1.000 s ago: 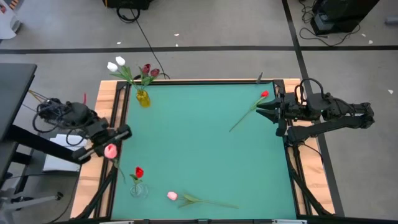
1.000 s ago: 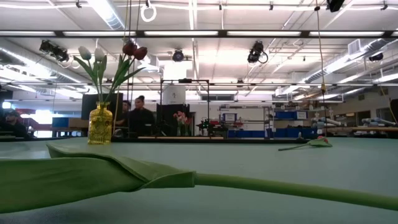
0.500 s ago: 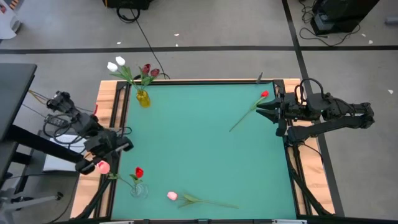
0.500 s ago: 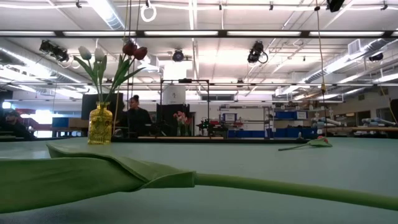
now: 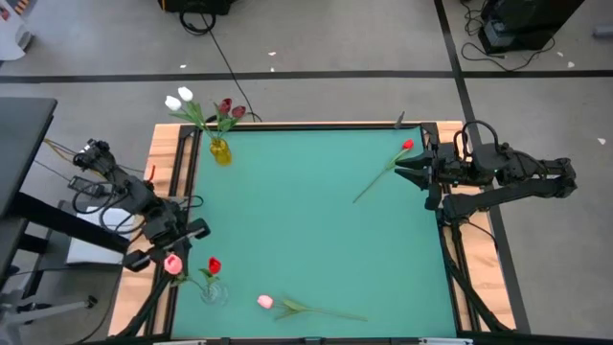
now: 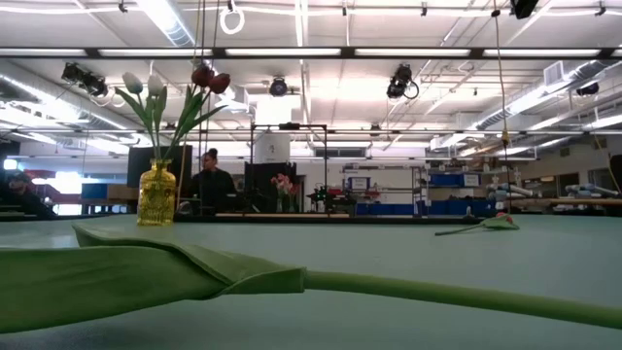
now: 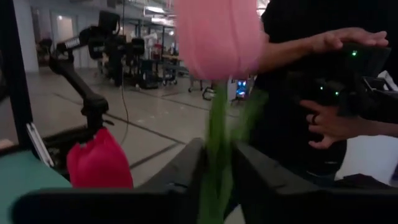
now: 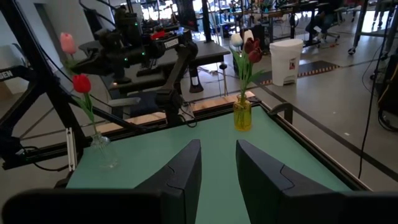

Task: Sort flowers into vase by color
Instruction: Put the top pink flower into the transparent vase, then put the red flower into the transparent vase

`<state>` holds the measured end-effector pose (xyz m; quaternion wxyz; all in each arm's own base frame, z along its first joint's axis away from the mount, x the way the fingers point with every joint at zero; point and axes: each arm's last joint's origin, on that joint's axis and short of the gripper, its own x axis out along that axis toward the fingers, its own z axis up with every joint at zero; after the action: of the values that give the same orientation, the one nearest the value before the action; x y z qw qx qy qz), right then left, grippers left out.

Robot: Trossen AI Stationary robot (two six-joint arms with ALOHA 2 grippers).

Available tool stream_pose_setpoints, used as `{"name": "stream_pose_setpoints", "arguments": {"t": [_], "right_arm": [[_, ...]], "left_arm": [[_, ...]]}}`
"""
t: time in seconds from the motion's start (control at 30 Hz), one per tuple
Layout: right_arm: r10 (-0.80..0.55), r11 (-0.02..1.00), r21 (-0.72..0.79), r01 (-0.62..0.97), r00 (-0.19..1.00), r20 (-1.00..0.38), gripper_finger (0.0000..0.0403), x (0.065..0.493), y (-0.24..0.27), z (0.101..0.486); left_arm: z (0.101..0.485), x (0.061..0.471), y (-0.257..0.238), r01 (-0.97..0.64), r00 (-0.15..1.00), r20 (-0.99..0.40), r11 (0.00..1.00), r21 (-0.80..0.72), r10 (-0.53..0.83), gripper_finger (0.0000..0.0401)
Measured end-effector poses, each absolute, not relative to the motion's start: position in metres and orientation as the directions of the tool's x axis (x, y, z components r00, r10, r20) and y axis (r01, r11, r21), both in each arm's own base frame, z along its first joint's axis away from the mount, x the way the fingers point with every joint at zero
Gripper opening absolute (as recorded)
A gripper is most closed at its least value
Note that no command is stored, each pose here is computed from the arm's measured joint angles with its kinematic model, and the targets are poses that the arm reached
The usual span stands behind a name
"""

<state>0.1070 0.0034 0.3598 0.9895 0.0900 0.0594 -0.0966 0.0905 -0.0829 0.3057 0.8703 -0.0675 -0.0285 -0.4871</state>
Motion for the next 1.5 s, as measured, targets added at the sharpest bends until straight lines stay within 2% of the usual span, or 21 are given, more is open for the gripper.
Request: {"name": "stream_pose_setpoints", "arguments": {"t": [0.2,0.33,0.47,0.6,0.8,0.93,1.1,1.27,1.5], "right_arm": [[-0.181,0.965,0.167,0.202,0.974,-0.135,0.0110,0.107,0.003,0.360],[-0.180,0.965,0.167,0.202,0.974,-0.135,0.0110,0.107,0.003,0.360],[-0.181,0.965,0.167,0.202,0.974,-0.135,0.0110,0.107,0.003,0.360],[-0.181,0.965,0.167,0.202,0.974,-0.135,0.0110,0.107,0.003,0.360],[-0.181,0.965,0.167,0.202,0.974,-0.135,0.0110,0.107,0.003,0.360],[-0.181,0.965,0.167,0.202,0.974,-0.135,0.0110,0.107,0.003,0.360],[-0.180,0.965,0.167,0.201,0.974,-0.135,0.0110,0.107,0.003,0.360],[-0.181,0.965,0.167,0.202,0.974,-0.135,0.0110,0.107,0.003,0.360],[-0.180,0.965,0.167,0.202,0.974,-0.135,0.0110,0.107,0.003,0.360]], "left_arm": [[0.305,0.090,-0.083,0.845,0.525,0.104,0.503,-0.180,-0.845,0.0190],[0.316,0.087,-0.081,0.842,0.522,0.083,0.498,-0.208,-0.849,0.0218],[0.337,0.080,-0.074,0.830,0.533,0.044,0.512,-0.223,-0.845,0.0217],[0.363,0.073,-0.064,0.725,0.660,-0.002,0.638,-0.261,-0.751,0.0204],[0.390,0.076,-0.051,0.402,0.896,-0.066,0.864,-0.303,-0.439,0.0183],[0.387,0.088,-0.049,0.085,0.983,-0.117,0.919,-0.384,-0.139,0.0175],[0.373,0.123,-0.056,-0.128,0.973,-0.225,0.919,-0.373,0.045,0.0174],[0.348,0.171,-0.056,-0.266,0.914,-0.384,0.908,-0.325,0.130,0.0174],[0.322,0.219,-0.037,-0.369,0.850,-0.488,0.885,-0.283,0.198,0.0174]]}}
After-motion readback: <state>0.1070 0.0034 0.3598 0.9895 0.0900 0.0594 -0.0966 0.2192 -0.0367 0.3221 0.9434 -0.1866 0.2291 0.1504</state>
